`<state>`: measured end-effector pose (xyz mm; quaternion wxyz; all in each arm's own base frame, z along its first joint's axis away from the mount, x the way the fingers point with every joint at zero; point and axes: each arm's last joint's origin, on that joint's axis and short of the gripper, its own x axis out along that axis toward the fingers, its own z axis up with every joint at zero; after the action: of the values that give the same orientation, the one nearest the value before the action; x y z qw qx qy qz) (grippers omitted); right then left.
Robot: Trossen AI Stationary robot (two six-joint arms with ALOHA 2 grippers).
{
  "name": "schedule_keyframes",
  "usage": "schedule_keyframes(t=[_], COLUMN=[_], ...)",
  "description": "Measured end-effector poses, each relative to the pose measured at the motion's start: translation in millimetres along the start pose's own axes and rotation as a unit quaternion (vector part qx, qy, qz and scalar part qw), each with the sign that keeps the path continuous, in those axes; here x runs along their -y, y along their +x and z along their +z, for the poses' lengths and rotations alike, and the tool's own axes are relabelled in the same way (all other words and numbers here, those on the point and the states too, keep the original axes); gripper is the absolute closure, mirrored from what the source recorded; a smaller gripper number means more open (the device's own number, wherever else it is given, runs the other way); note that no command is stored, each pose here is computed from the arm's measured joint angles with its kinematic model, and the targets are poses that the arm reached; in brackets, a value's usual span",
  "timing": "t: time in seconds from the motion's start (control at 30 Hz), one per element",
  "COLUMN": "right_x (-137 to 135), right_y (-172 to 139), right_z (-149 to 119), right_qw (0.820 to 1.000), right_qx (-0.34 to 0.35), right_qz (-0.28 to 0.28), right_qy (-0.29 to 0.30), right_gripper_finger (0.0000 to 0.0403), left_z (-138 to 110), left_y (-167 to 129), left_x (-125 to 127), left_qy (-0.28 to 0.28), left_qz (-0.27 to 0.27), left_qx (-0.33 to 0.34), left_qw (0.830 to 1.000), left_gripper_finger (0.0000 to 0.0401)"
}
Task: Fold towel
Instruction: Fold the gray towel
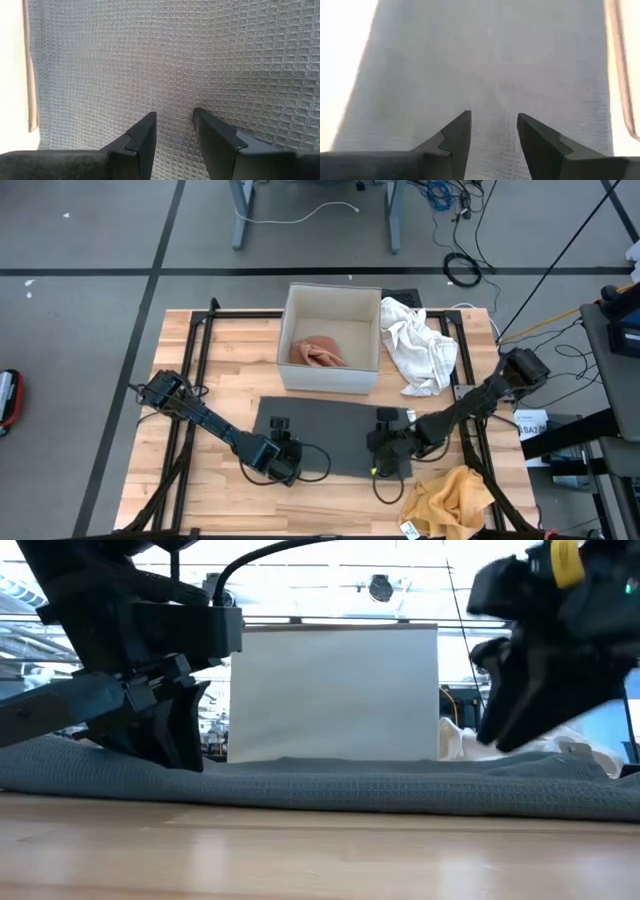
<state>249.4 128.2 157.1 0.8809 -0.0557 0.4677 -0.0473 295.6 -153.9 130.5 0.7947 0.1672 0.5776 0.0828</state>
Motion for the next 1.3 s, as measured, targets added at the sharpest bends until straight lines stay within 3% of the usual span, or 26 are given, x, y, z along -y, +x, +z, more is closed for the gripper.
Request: schedule_keyframes(t=[0.2,0.57,0.87,1.07,1.3], right_x=[-16,-41,-50,-44,-46], right_y=[-17,-21,19,53,75], right_z=[6,26,37,42,64], right_qw=[0.997,0.976,0.961,0.953,0.952], right_qx=[0.058,0.189,0.259,0.289,0.297], right_qz=[0.043,0.106,0.098,0.089,0.070], right_qy=[0.031,0.037,0.013,0.035,-0.001], right_gripper_finger=[0.0252,0.0252,0.0252,0.0252,0.0252], left_z=[2,13,-2,-17,-41], left_y=[-6,-53,-66,-81,-87], left_x=[-3,-2,27,48,67], left_qy=[-0.005,-0.044,-0.070,-0.112,-0.182], left_qz=[0.027,0.021,0.008,0.020,0.013], left_qx=[0.029,0.156,0.172,0.212,0.242], left_qw=[0.999,0.987,0.983,0.971,0.953], left_gripper_finger=[0.0257,0.0257,0.0257,0.0257,0.0257])
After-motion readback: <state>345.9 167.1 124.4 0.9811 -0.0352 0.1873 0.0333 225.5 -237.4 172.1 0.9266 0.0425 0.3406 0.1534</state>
